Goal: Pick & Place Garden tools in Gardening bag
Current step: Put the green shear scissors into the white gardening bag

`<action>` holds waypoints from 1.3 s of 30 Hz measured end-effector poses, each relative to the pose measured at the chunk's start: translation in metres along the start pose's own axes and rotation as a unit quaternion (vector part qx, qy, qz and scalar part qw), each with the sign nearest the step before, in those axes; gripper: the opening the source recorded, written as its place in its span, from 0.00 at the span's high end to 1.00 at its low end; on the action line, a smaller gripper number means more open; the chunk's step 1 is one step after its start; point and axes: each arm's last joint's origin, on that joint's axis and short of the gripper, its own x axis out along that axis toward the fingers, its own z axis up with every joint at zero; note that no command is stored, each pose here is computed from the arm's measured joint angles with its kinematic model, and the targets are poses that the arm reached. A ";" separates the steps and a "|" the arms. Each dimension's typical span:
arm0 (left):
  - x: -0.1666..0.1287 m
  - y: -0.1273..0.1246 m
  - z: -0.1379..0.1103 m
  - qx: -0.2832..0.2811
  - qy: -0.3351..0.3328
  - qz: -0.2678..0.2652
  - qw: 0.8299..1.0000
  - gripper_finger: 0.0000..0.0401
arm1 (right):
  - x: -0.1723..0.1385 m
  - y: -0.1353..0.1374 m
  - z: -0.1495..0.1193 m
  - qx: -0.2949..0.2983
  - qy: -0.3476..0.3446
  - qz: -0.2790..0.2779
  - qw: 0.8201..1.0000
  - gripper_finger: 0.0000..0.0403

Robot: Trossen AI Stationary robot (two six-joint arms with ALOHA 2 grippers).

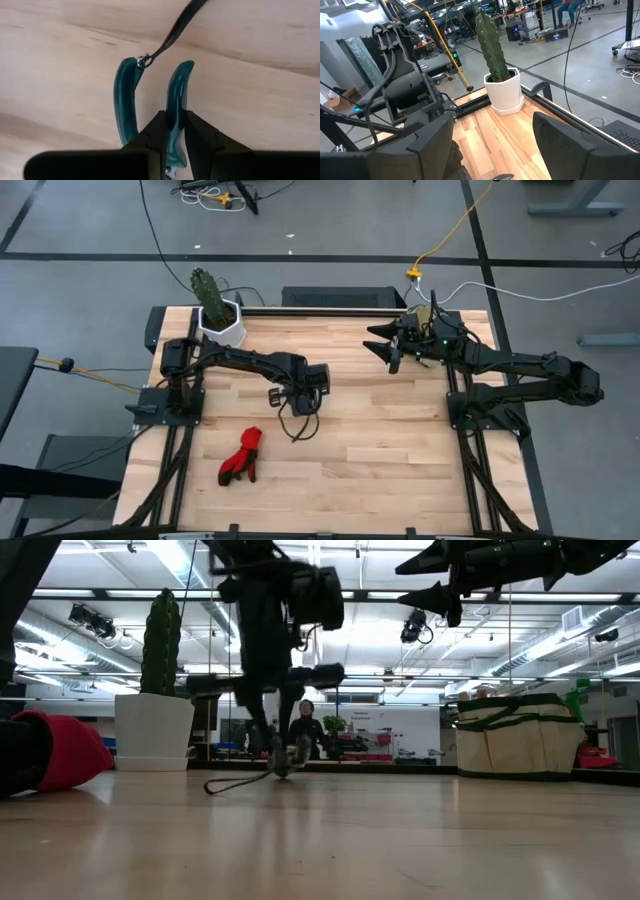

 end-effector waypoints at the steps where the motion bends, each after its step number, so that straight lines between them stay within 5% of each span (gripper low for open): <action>1: -0.004 0.003 0.000 -0.004 -0.003 0.004 1.000 0.87 | 0.000 0.000 0.000 0.000 -0.002 0.001 1.000 0.31; 13: -0.038 0.020 0.004 -0.041 -0.021 0.005 0.999 0.87 | 0.000 0.002 0.006 -0.003 -0.029 0.011 1.000 0.31; 31: -0.040 0.018 0.006 -0.064 -0.055 -0.017 0.996 0.99 | 0.000 0.002 0.006 -0.003 -0.029 0.016 0.999 0.31; 39: -0.040 0.018 0.006 -0.068 -0.056 -0.017 0.996 0.91 | 0.000 0.003 0.006 0.000 -0.026 0.024 0.999 0.31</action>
